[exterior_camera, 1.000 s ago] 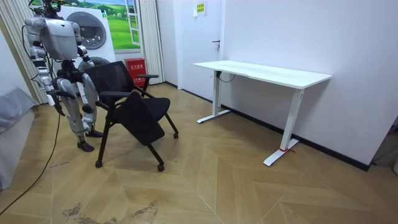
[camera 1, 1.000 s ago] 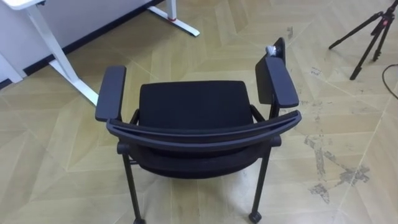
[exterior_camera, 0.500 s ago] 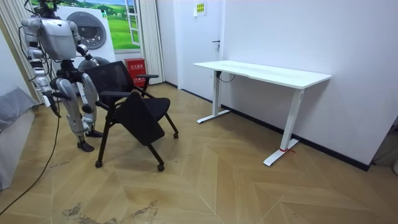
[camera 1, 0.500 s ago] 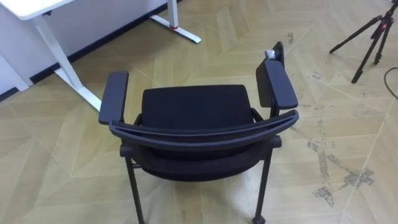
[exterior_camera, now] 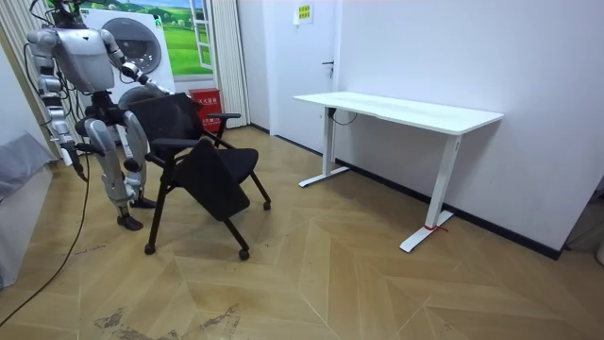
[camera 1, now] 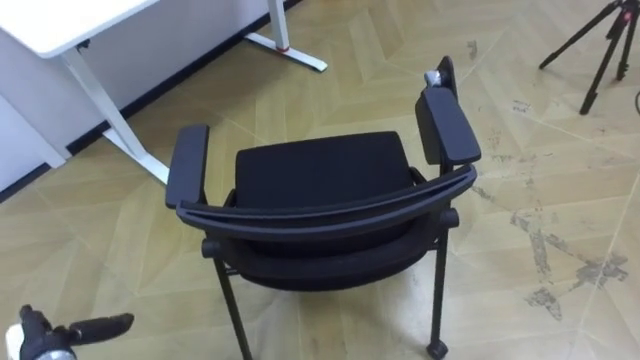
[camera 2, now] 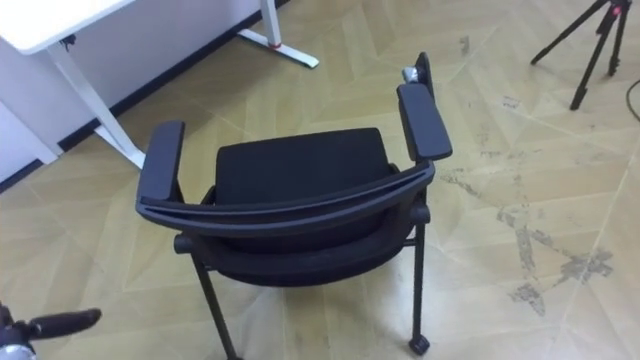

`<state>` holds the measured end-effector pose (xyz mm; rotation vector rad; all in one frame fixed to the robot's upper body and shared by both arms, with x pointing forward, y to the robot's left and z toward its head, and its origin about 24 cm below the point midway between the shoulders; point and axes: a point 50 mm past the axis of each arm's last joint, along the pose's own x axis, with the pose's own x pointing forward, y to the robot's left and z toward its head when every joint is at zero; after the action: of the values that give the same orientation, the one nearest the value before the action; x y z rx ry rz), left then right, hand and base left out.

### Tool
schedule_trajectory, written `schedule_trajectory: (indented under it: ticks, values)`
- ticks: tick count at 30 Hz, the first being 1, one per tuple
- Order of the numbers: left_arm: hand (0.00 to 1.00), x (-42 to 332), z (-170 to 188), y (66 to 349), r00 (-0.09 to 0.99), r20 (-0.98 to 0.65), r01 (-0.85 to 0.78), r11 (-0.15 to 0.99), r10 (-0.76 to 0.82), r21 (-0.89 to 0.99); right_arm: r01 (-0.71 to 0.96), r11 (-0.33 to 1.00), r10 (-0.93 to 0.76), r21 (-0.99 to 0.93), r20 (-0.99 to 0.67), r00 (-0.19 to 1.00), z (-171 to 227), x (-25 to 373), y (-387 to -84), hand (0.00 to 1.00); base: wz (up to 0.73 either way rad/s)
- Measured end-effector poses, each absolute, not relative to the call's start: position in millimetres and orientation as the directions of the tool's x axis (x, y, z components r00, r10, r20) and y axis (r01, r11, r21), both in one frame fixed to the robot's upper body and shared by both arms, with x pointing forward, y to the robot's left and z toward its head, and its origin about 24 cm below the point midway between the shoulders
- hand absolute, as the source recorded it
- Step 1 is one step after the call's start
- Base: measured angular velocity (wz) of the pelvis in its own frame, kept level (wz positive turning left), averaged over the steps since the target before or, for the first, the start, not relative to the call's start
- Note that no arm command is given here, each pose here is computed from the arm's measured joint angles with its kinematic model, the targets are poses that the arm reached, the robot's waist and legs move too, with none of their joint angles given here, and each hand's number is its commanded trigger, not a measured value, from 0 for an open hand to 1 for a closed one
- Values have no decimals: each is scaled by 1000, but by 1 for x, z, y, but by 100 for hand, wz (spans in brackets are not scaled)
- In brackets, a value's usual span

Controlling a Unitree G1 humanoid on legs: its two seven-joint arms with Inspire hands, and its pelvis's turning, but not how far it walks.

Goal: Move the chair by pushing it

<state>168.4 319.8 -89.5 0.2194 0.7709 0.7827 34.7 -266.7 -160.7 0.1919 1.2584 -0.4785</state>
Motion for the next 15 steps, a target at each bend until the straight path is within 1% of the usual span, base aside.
schedule_trajectory:
  ticks: [8, 13, 15]
  values:
    - [0, 192, -67, 318, 560, -414, -520, 694, 718, 499, 440, 892, -236, -103, -937, 259, -160, 49, -266, 0, 1]
    - [0, 214, -44, 309, 680, -273, -453, 683, 680, 573, 429, 897, -233, -102, -936, 264, -160, 51, -265, 0, 0]
    - [0, 219, -37, 308, 708, -233, -442, 675, 667, 591, 429, 897, -233, -102, -936, 264, -160, 51, -265, 0, 0]
